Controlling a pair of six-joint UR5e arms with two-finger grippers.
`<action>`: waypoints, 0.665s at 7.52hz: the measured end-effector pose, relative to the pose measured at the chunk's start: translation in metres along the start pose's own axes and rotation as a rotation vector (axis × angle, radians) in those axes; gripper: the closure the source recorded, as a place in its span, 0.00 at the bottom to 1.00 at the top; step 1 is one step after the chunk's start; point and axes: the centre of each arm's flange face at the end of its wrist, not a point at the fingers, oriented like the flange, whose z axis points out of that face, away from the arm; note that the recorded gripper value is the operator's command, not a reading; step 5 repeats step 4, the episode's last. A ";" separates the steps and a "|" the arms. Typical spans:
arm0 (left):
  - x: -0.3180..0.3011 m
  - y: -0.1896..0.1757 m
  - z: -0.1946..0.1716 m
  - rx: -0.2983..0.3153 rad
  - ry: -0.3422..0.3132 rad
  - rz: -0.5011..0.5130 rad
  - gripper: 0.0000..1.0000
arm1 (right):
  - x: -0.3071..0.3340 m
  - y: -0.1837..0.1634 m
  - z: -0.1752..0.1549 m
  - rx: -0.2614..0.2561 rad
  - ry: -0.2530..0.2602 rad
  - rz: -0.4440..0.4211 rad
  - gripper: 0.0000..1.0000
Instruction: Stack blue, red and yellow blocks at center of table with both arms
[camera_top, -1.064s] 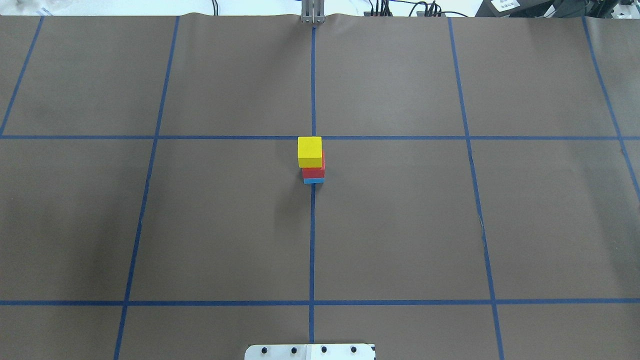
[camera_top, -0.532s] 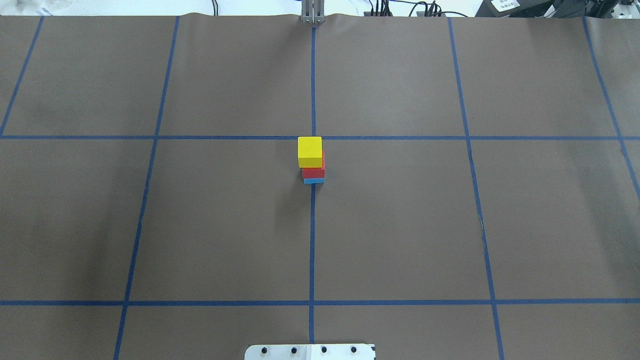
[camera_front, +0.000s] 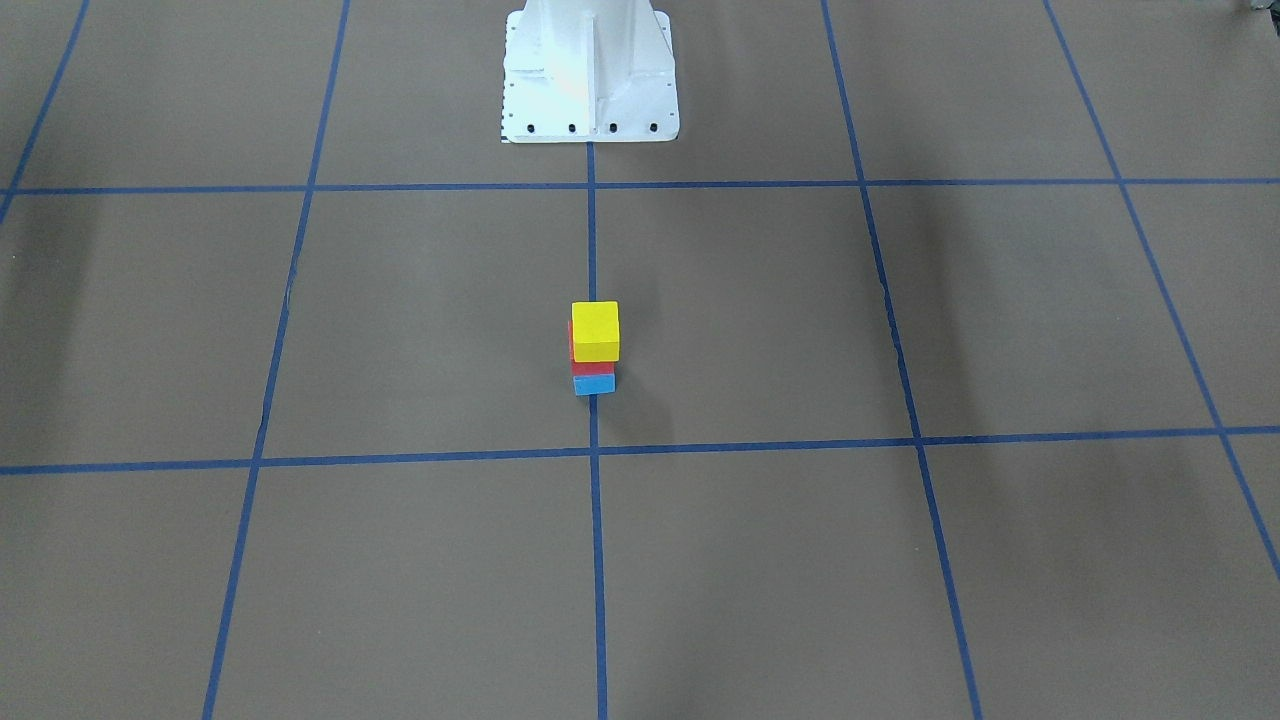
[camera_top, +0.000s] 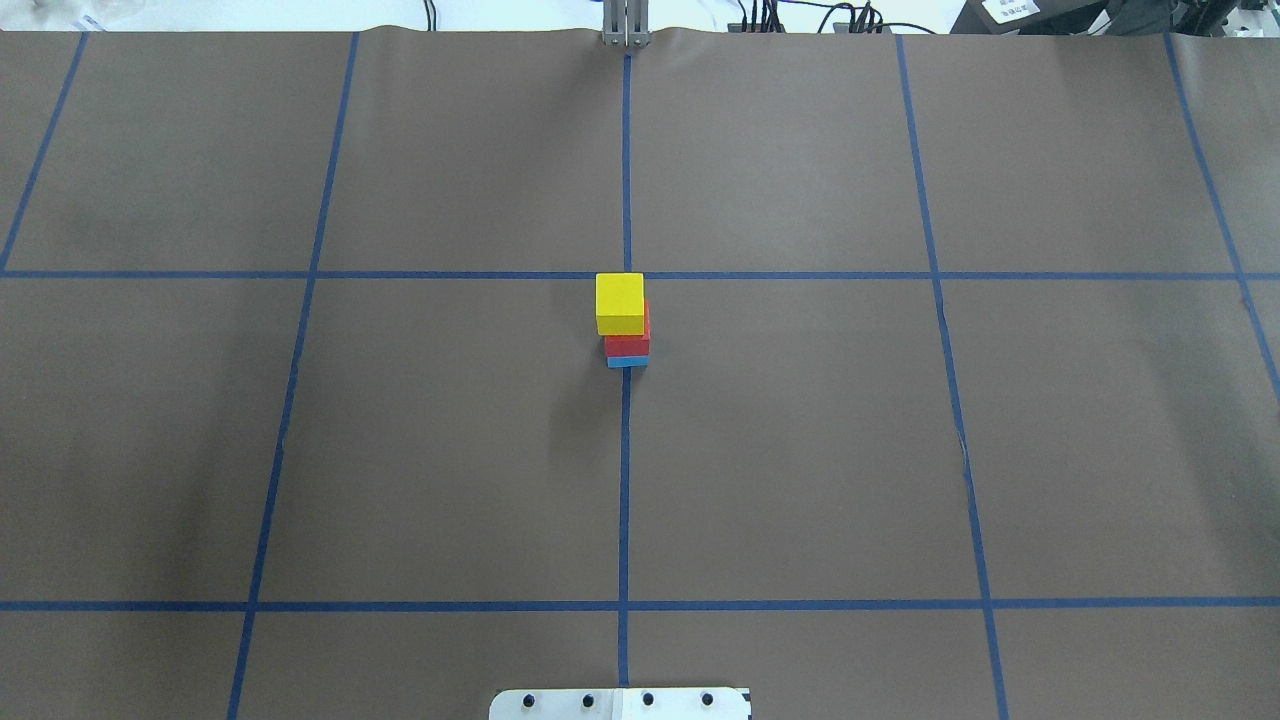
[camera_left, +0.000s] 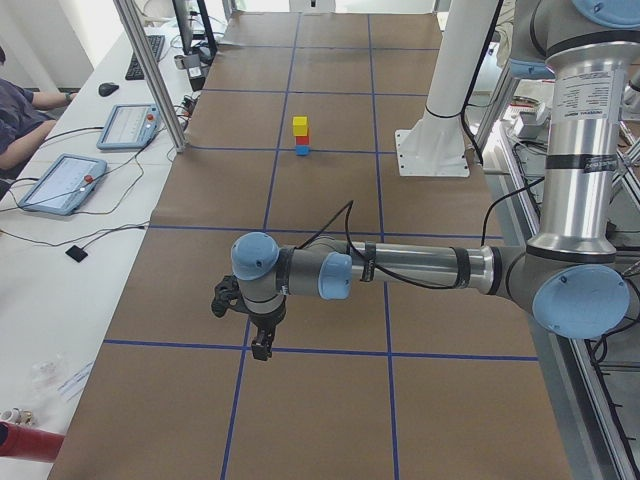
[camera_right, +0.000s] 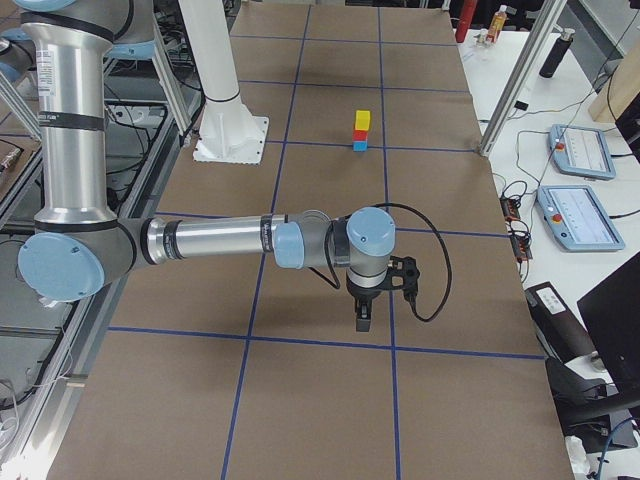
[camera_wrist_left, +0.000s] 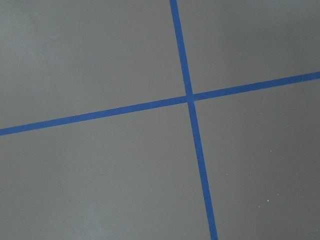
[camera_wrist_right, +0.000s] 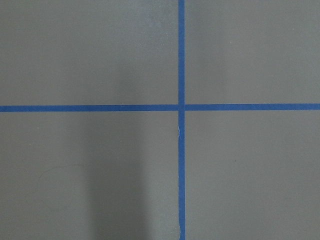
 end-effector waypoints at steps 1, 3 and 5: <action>0.000 0.000 0.000 0.000 0.000 0.000 0.00 | 0.001 0.000 0.001 -0.001 0.000 0.001 0.00; 0.000 0.000 0.000 0.000 0.000 0.000 0.00 | 0.002 0.001 0.002 -0.002 0.000 0.002 0.00; -0.001 0.000 0.001 -0.001 0.000 -0.001 0.00 | 0.002 0.001 0.002 -0.002 0.000 0.002 0.00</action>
